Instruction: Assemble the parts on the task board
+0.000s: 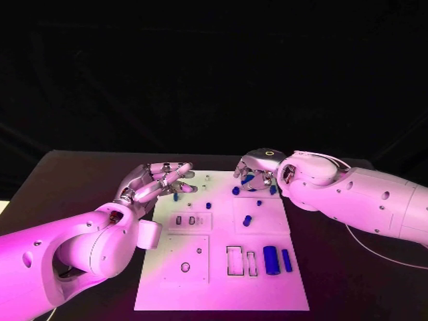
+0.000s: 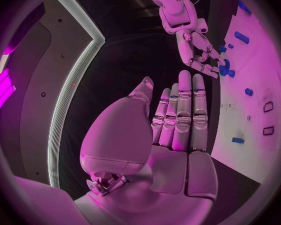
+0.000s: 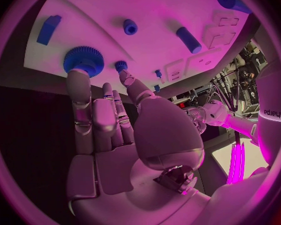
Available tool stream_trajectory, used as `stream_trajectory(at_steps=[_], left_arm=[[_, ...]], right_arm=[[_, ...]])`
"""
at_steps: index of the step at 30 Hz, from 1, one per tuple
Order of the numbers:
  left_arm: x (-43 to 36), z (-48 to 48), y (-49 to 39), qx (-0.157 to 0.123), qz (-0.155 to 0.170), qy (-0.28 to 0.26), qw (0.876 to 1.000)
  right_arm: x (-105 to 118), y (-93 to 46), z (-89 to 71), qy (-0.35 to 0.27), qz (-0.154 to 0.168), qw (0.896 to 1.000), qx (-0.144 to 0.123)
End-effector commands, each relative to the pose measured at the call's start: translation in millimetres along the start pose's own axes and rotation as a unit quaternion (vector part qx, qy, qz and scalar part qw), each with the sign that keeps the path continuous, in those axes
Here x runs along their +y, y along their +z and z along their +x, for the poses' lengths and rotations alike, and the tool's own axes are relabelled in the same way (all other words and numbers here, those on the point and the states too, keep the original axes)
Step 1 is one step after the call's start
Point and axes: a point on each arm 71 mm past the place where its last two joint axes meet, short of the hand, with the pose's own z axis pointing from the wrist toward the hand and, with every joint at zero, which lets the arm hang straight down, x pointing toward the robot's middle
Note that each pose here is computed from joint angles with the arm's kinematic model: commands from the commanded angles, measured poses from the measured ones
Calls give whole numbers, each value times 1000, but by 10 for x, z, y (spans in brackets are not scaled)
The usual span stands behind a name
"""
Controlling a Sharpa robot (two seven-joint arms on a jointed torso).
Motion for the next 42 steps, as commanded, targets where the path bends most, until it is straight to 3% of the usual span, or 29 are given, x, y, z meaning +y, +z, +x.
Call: stream_trajectory(at_steps=[1, 23, 36, 39, 42], left_arm=[[-11, 28, -2, 11, -1, -11, 1000], [-9, 18, -9, 13, -4, -13, 1000], [-11, 17, -13, 14, -6, -13, 1000], [-11, 14, -14, 13, -6, -12, 1000], [-11, 10, -15, 13, -6, -12, 1000]], right_arm=[[5, 10, 27, -22, 2, 999, 22], [117, 58, 42, -20, -21, 999, 31], [119, 98, 80, -20, -20, 999, 41], [121, 104, 73, -19, -20, 999, 32], [126, 104, 35, -19, -20, 1000, 4]])
